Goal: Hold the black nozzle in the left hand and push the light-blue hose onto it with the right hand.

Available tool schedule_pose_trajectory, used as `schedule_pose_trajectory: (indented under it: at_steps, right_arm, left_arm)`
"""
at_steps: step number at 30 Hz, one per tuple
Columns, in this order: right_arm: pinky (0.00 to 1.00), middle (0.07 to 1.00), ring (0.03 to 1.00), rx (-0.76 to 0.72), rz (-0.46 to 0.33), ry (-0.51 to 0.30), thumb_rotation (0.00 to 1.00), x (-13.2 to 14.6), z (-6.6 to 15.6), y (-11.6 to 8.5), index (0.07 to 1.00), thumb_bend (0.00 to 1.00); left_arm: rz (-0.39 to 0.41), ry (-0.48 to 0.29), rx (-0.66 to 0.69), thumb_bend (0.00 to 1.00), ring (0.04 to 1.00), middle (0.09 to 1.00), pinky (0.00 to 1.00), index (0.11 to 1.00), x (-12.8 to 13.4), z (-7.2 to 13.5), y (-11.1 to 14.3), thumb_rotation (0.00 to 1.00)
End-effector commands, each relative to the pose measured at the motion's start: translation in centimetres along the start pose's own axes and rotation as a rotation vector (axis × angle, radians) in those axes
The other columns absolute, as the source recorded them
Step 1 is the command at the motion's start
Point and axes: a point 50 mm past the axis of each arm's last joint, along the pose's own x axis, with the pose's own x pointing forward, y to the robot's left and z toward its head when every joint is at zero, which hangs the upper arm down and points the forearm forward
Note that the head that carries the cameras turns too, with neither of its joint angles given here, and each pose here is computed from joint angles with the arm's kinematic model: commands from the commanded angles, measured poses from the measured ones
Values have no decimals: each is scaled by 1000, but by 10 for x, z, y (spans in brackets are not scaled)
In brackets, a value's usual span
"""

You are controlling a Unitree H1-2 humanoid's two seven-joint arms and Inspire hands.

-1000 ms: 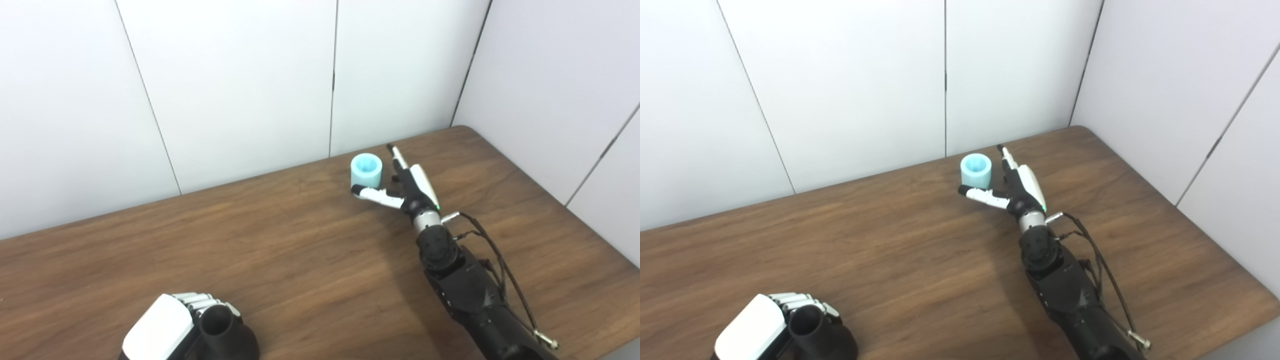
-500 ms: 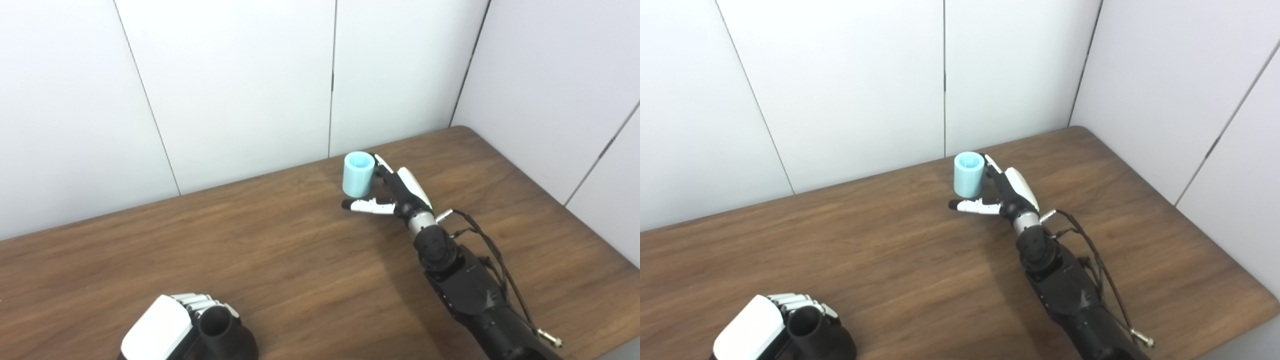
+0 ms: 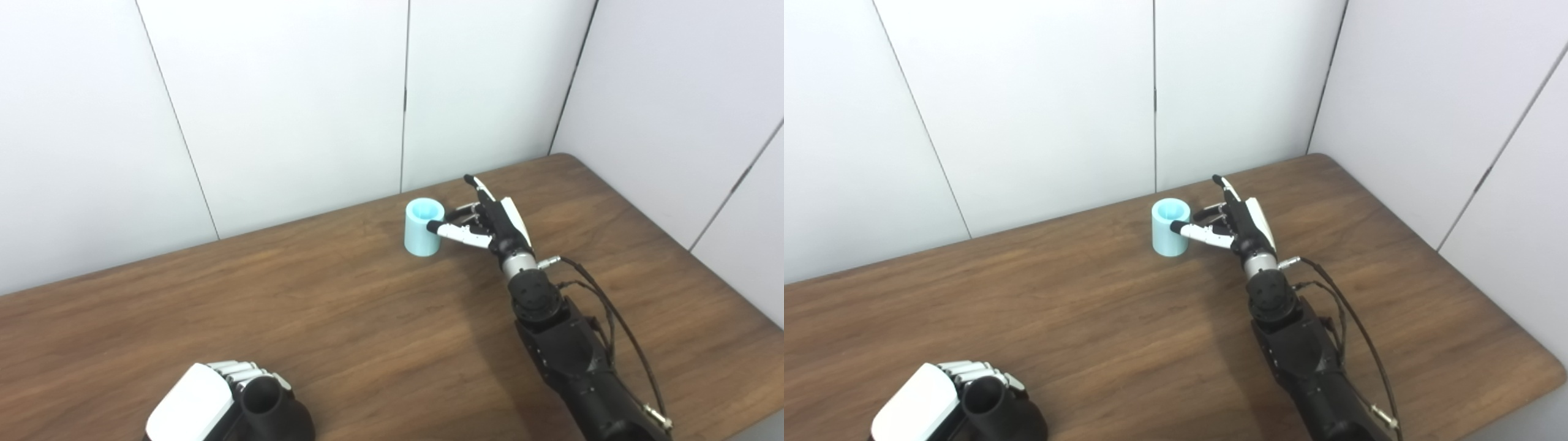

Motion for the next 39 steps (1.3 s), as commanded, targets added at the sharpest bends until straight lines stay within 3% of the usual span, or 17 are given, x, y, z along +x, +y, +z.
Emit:
schedule_pose_trajectory:
  at_steps: [1,12,16,21,30,39]
  right_arm:
    - [946,983,978,51,34,3,442,2,0,8,957,1000]
    - [926,997,983,-27,121,-27,473,6,6,8,978,1000]
    - [871,1000,966,-71,173,-50,526,5,10,8,999,1000]
    - [937,1000,999,-63,222,-68,536,3,14,11,1000,1000]
    - [877,993,965,-79,277,-129,538,4,26,19,996,1000]
    - [823,979,933,-160,296,-122,550,7,32,23,979,1000]
  left_arm:
    - [-188,3,-1,521,554,497,400,482,-24,5,-24,0]
    - [-187,8,-3,521,550,497,409,482,-25,4,-23,0]
    - [-192,6,4,521,551,497,417,482,-25,3,-23,0]
    - [-187,1,10,521,550,497,397,482,-25,3,-24,0]
    - [-188,7,-1,521,551,499,394,479,-25,4,-24,0]
    - [-188,7,-3,521,543,496,411,482,-25,5,-26,0]
